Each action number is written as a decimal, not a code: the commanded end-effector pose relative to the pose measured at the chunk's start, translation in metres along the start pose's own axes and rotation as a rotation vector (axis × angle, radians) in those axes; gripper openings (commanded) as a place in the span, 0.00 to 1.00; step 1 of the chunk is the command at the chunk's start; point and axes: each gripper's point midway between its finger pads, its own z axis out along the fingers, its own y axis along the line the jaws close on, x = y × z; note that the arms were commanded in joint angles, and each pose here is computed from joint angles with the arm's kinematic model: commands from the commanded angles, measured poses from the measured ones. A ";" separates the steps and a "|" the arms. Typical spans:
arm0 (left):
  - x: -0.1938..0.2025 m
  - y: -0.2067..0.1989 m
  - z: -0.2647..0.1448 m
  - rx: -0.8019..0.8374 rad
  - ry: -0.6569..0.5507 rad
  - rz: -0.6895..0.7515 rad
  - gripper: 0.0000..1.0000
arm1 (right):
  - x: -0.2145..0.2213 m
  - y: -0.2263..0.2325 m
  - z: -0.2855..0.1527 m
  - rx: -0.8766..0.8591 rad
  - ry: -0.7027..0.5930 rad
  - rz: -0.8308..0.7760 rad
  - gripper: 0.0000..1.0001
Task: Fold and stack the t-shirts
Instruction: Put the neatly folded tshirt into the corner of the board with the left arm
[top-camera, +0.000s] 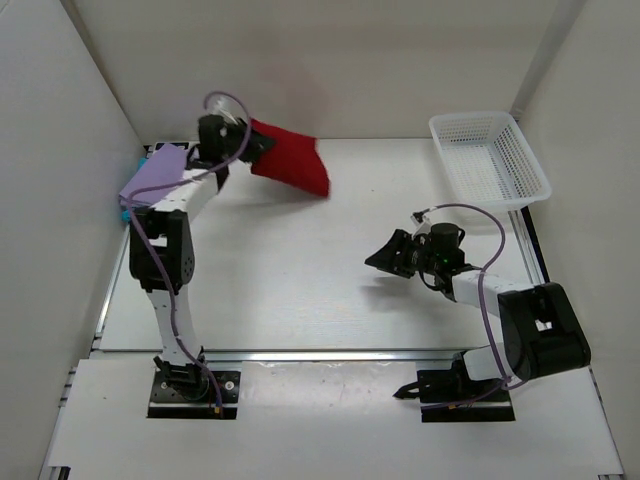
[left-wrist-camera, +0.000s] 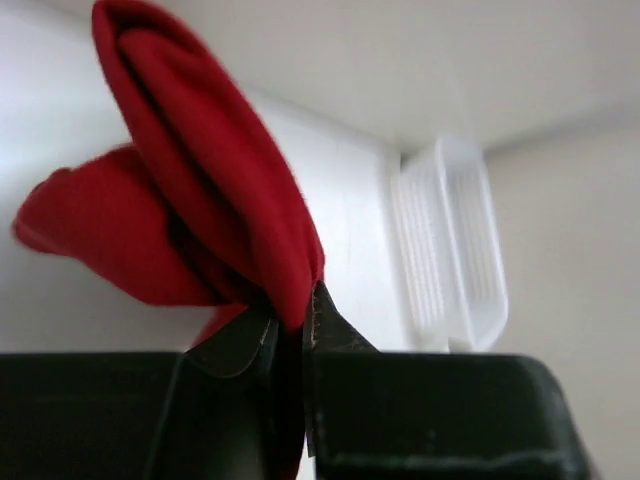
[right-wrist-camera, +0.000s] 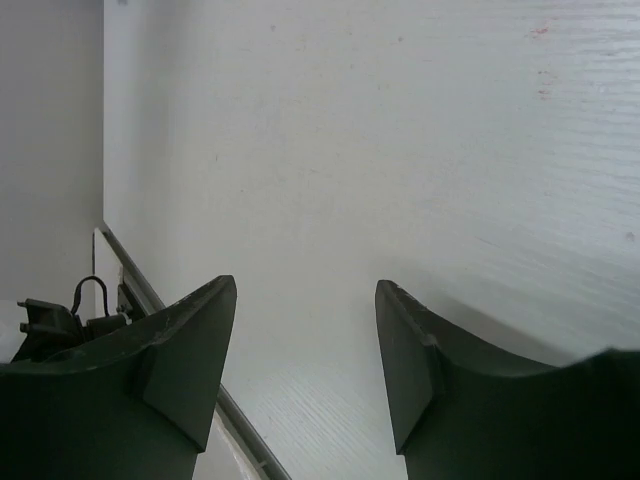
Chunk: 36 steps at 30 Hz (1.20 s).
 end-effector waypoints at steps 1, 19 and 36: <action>-0.103 -0.011 -0.044 -0.008 -0.172 0.028 0.00 | -0.008 0.008 0.008 -0.038 0.002 -0.040 0.56; -0.137 0.233 -0.281 -0.494 -0.655 -0.447 0.99 | 0.029 0.031 0.013 -0.119 0.106 -0.089 0.58; 0.117 0.058 -0.169 -0.340 -0.011 0.147 0.99 | 0.075 0.020 -0.008 0.007 0.117 -0.190 0.99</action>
